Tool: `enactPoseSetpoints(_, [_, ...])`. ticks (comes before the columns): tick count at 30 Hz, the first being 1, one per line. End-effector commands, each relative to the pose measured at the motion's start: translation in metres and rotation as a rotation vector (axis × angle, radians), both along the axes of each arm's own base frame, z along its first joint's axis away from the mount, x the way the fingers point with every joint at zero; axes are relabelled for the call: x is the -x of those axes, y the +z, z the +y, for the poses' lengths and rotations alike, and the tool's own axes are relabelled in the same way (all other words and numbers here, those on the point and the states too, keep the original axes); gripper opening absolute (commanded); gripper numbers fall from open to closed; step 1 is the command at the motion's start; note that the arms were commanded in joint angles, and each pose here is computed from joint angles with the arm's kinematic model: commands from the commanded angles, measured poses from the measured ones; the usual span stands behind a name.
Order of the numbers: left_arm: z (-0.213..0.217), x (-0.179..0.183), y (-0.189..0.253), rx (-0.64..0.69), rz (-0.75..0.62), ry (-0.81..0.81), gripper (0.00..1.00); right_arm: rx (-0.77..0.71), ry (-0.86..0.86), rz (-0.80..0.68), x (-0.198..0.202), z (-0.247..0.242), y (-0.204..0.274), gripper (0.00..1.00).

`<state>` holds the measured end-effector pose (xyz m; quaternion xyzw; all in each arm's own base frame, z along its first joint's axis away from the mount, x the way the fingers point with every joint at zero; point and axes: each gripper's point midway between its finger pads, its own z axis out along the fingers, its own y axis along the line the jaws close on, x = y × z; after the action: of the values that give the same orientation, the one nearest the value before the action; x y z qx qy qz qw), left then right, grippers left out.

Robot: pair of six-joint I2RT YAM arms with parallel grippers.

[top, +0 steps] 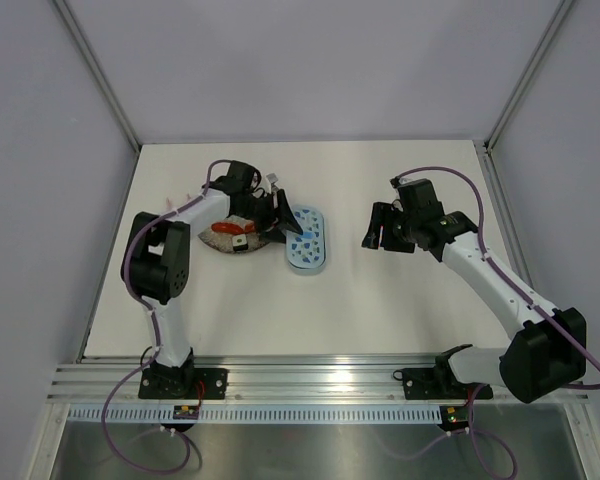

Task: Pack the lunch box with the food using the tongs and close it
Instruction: Close the box lid on the packing box.

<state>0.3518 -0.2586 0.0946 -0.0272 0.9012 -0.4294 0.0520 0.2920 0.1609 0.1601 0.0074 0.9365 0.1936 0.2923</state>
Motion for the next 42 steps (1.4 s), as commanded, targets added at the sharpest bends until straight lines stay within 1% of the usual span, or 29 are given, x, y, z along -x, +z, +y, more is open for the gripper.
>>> enactPoseSetpoints(1, [0.0,-0.006,0.038,-0.029,-0.126,-0.02,0.63,-0.037,0.012,-0.024,-0.005,0.006,0.007,0.67])
enactPoseSetpoints(8, [-0.001,-0.008,0.032,-0.056,-0.109,-0.032,0.63,-0.038,0.015,-0.028,-0.005,0.006,0.009,0.67])
enactPoseSetpoints(12, [0.003,-0.008,0.025,-0.104,-0.095,-0.034,0.65,-0.034,0.013,-0.031,-0.003,0.004,0.01,0.67])
enactPoseSetpoints(14, [0.007,-0.009,0.026,-0.129,-0.108,-0.021,0.65,-0.033,0.012,-0.032,-0.002,0.004,0.011,0.68])
enactPoseSetpoints(15, [0.008,-0.01,0.033,-0.135,-0.138,-0.013,0.64,-0.032,0.01,-0.029,-0.002,0.003,0.01,0.68])
enactPoseSetpoints(17, [0.01,-0.014,0.041,-0.15,-0.177,0.0,0.61,-0.034,0.013,-0.024,-0.001,0.004,0.009,0.68])
enactPoseSetpoints(19, [0.01,-0.016,0.054,-0.153,-0.219,0.012,0.52,-0.036,0.012,-0.021,-0.001,0.004,0.009,0.68])
enactPoseSetpoints(20, [0.01,-0.019,0.056,-0.162,-0.233,0.02,0.37,-0.036,0.014,-0.02,-0.002,0.005,0.008,0.68])
enactPoseSetpoints(22, [0.009,-0.025,0.062,-0.172,-0.26,0.029,0.16,-0.041,0.018,-0.021,-0.003,0.007,0.009,0.68])
enactPoseSetpoints(23, [0.009,-0.027,0.059,-0.212,-0.265,0.041,0.05,-0.045,0.018,-0.025,-0.005,0.007,0.011,0.68])
enactPoseSetpoints(24, [0.006,-0.032,0.064,-0.22,-0.291,0.04,0.0,-0.048,0.021,-0.022,-0.005,0.008,0.012,0.68])
enactPoseSetpoints(26, [0.002,-0.038,0.06,-0.249,-0.302,0.047,0.0,-0.048,0.022,-0.027,-0.007,0.009,0.015,0.68])
enactPoseSetpoints(28, [-0.004,-0.046,0.064,-0.248,-0.32,0.052,0.0,-0.047,0.025,-0.026,-0.007,0.009,0.016,0.68])
enactPoseSetpoints(29, [-0.007,-0.049,0.056,-0.265,-0.314,0.051,0.0,-0.047,0.023,-0.028,-0.007,0.009,0.018,0.68])
enactPoseSetpoints(31, [-0.011,-0.056,0.054,-0.28,-0.323,0.052,0.0,-0.045,0.02,-0.031,-0.006,0.008,0.019,0.68])
enactPoseSetpoints(32, [-0.012,-0.058,0.04,-0.308,-0.303,0.048,0.0,-0.045,0.016,-0.03,-0.005,0.007,0.019,0.68])
enactPoseSetpoints(36, [-0.017,-0.064,0.017,-0.327,-0.261,0.049,0.0,-0.04,0.002,-0.024,-0.002,0.004,0.017,0.68])
enactPoseSetpoints(42, [-0.025,-0.065,-0.014,-0.386,-0.253,0.045,0.0,-0.044,-0.009,-0.015,0.003,0.003,0.014,0.68])
